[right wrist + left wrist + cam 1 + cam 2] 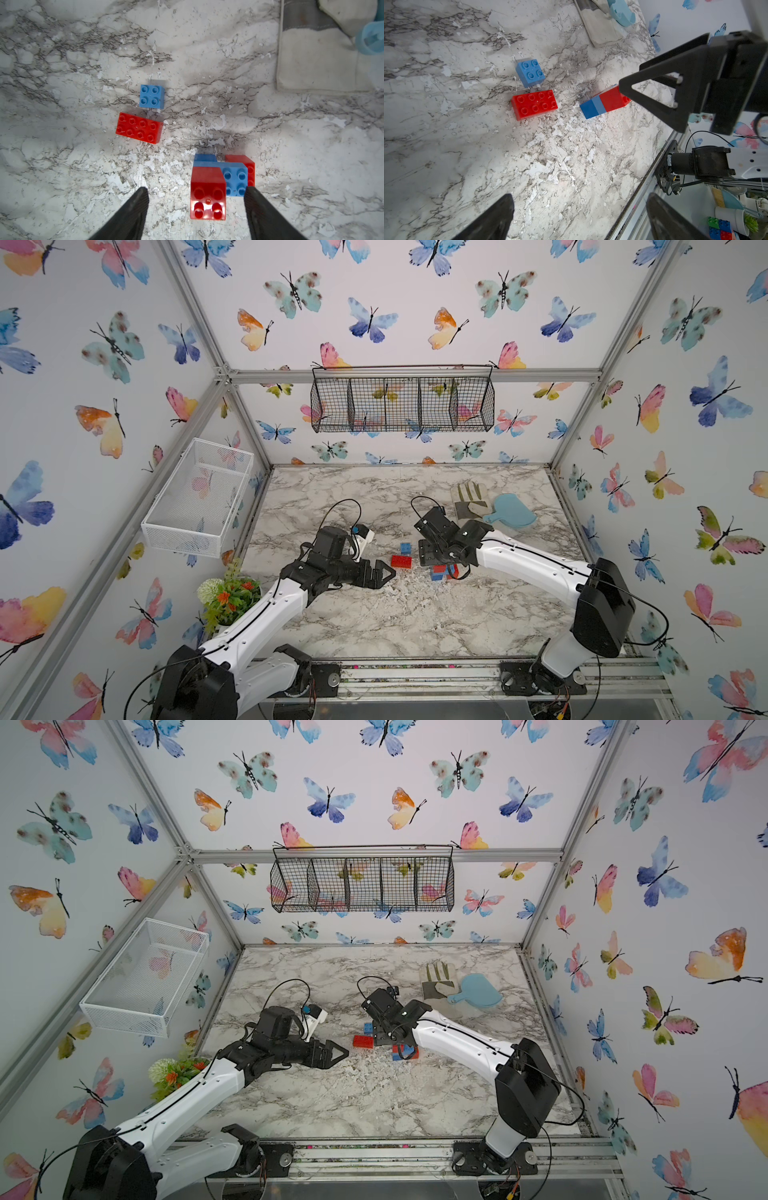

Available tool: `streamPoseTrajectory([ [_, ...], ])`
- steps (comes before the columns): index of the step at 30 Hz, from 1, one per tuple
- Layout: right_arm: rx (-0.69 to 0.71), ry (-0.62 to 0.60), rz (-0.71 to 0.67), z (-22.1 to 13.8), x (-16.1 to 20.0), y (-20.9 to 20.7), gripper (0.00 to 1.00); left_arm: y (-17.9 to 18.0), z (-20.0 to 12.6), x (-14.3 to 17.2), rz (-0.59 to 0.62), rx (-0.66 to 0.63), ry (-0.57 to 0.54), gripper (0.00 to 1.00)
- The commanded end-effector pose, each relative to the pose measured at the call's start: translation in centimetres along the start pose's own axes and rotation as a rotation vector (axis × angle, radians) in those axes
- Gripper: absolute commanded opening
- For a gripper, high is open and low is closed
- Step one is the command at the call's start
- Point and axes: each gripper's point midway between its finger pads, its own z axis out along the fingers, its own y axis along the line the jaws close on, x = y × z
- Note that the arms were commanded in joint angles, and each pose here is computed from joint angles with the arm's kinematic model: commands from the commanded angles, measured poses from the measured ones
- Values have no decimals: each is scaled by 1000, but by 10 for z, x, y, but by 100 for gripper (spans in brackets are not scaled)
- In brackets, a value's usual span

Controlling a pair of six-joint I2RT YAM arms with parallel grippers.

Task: Assemble a giraffe with lego
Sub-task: Assemble the lego brick with the lego brick, then pick up the lego brick from the center of the board.

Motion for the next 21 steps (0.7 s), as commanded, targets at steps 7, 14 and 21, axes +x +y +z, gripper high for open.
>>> streamPoseTrajectory([
  [7,-82,32,-2,9,-10,31,86,11,-12,-10,-21,-33,-38,98],
  [14,-131,55,13,28,-15,58,95,11,-16,-11,-12,-39,-50,98],
  [21,-134,47,41,51,-20,75,93,9,-18,-12,-7,-35,-58,98],
])
